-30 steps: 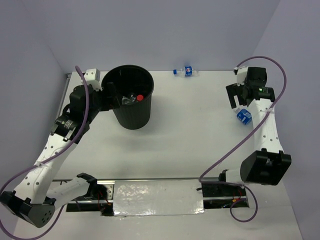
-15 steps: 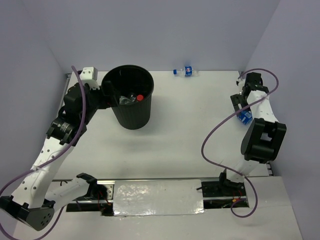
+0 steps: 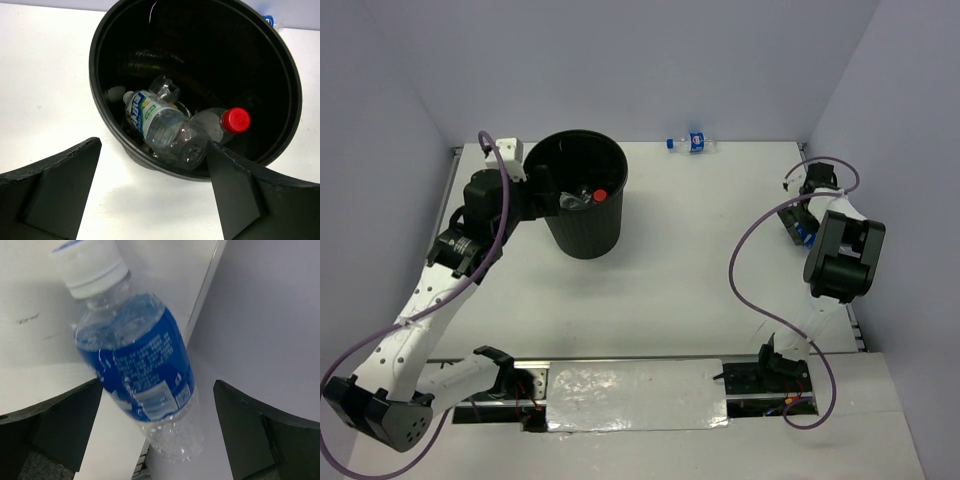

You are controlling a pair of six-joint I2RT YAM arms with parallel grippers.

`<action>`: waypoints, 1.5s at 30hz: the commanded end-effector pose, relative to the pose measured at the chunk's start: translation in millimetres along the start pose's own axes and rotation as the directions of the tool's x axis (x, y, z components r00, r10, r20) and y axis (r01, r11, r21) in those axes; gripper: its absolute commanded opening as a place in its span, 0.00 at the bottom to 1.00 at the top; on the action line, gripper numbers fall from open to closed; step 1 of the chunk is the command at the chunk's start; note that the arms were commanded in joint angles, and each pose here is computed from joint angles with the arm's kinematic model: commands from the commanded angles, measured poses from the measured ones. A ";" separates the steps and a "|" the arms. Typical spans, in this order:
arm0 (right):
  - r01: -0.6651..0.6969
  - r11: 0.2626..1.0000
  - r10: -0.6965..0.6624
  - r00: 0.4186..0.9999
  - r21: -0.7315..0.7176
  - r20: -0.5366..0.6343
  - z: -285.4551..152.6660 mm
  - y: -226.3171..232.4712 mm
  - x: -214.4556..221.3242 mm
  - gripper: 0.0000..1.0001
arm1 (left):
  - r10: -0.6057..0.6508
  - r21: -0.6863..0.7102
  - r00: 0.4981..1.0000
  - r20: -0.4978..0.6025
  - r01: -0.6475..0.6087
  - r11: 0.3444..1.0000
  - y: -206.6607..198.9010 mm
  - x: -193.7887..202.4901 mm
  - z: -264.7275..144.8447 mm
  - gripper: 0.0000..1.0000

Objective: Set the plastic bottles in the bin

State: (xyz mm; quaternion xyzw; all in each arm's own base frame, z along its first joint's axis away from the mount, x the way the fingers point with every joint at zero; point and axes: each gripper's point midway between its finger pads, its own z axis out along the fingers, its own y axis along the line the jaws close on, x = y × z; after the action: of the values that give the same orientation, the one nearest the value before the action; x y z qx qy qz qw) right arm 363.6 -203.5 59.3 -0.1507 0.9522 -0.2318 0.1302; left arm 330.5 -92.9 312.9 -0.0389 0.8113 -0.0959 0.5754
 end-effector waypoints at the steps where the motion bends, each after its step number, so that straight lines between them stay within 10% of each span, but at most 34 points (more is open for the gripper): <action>1: 0.014 0.998 -0.017 0.999 0.056 0.044 13.4 -15.4 -15.3 1.00 | 0.001 -0.001 0.996 0.093 -0.001 1.000 3.7 -20.8 -12.8 0.99; 11: -0.054 0.998 0.054 0.998 -0.035 0.015 31.3 -1.9 -16.8 0.85 | -0.039 -0.069 0.991 0.128 0.048 0.996 17.5 -28.8 -26.0 0.99; 15: -0.127 0.991 0.132 0.975 -0.038 0.177 -9.1 -16.9 -46.3 0.53 | -0.070 -0.074 0.986 0.148 0.082 0.994 18.3 -35.5 -30.7 0.99; 21: -0.216 0.961 0.274 0.833 -0.173 0.481 -121.4 -33.6 -107.7 0.37 | -0.145 -0.100 0.981 0.130 0.158 0.982 20.5 -32.2 -30.4 0.99; 28: -0.088 0.951 0.298 0.517 -0.296 0.802 -332.5 19.7 -178.3 0.38 | -0.210 -0.162 0.976 0.060 0.217 0.963 29.9 -3.8 -29.5 0.99; 37: 0.402 0.751 0.518 0.134 -0.524 0.845 -586.8 161.9 -231.0 0.41 | -0.227 -0.271 0.971 0.079 0.240 0.932 60.1 4.8 -48.6 0.99; 45: 0.642 0.521 0.598 0.196 -0.563 0.777 -642.2 290.2 -272.4 0.42 | -0.267 -0.287 0.955 0.130 0.294 0.912 86.5 -0.6 -45.9 0.99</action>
State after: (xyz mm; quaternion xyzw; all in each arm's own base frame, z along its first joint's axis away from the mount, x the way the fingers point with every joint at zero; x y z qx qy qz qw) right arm 347.7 366.5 534.2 -0.3189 0.5927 0.3802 0.6345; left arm 282.6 -9.2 304.2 -0.2401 0.7876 -0.0382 0.5662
